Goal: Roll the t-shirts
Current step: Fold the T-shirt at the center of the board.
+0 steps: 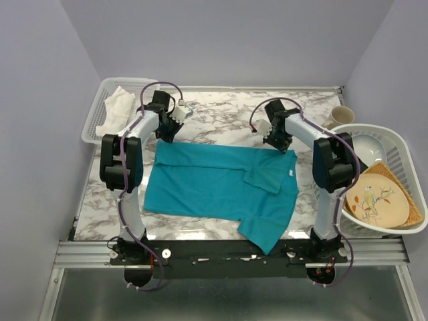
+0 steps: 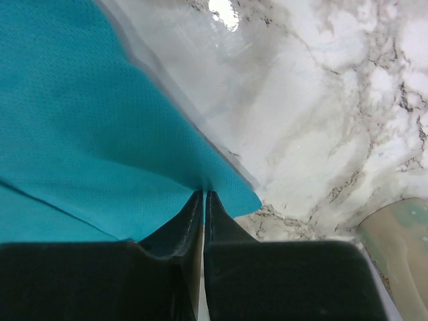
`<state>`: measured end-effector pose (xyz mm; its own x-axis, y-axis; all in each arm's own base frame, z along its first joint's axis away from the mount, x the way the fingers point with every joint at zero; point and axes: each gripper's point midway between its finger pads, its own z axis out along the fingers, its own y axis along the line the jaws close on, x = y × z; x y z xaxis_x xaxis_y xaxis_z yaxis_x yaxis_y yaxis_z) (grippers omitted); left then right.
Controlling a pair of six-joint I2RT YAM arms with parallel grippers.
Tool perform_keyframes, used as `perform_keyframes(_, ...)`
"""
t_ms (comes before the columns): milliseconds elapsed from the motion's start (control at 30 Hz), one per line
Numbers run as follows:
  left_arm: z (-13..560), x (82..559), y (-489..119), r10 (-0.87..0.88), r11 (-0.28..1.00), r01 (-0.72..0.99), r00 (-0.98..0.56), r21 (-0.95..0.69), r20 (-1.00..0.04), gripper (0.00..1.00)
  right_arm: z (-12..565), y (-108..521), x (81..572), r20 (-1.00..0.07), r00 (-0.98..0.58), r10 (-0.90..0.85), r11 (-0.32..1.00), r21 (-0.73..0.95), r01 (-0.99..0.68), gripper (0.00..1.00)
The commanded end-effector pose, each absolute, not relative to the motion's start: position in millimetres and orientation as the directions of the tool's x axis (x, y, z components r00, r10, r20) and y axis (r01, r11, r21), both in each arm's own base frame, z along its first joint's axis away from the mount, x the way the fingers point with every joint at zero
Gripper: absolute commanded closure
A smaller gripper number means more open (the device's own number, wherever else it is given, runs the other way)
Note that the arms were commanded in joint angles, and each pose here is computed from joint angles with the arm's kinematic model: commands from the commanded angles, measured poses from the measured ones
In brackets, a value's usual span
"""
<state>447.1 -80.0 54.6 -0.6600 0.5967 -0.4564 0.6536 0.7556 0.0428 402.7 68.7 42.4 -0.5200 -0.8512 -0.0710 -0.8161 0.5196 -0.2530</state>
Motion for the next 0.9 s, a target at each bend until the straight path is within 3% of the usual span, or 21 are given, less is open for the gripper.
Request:
perform_keyframes(0, 30, 432, -72, 0.617, 0.759, 0.65, -0.699, 0.039, -0.361, 1.0, 32, 61, 413, -0.001, -0.476, -0.88, 0.458, -0.27, -0.847, 0.88)
perform_keyframes(200, 9, 422, -66, 0.606, 0.778, 0.628, -0.747, 0.007, -0.275, 1.0, 22, 57, 418, 0.053, -0.424, -0.904, 0.398, -0.257, -0.881, 0.9)
perform_keyframes(433, -6, 430, -61, 0.6, 0.79, 0.612, -0.764, 0.027, -0.239, 1.0, 24, 44, 467, 0.055, -0.432, -0.9, 0.391, -0.333, -0.858, 0.93)
perform_keyframes(733, 6, 500, -64, 0.568, 0.817, 0.564, -0.75, 0.118, -0.338, 1.0, 29, 35, 530, 0.013, -0.403, -0.915, 0.358, -0.435, -0.826, 0.96)
perform_keyframes(867, 38, 523, -79, 0.535, 0.829, 0.549, -0.723, 0.108, -0.438, 1.0, 48, 37, 549, -0.042, -0.412, -0.91, 0.379, -0.485, -0.788, 0.99)
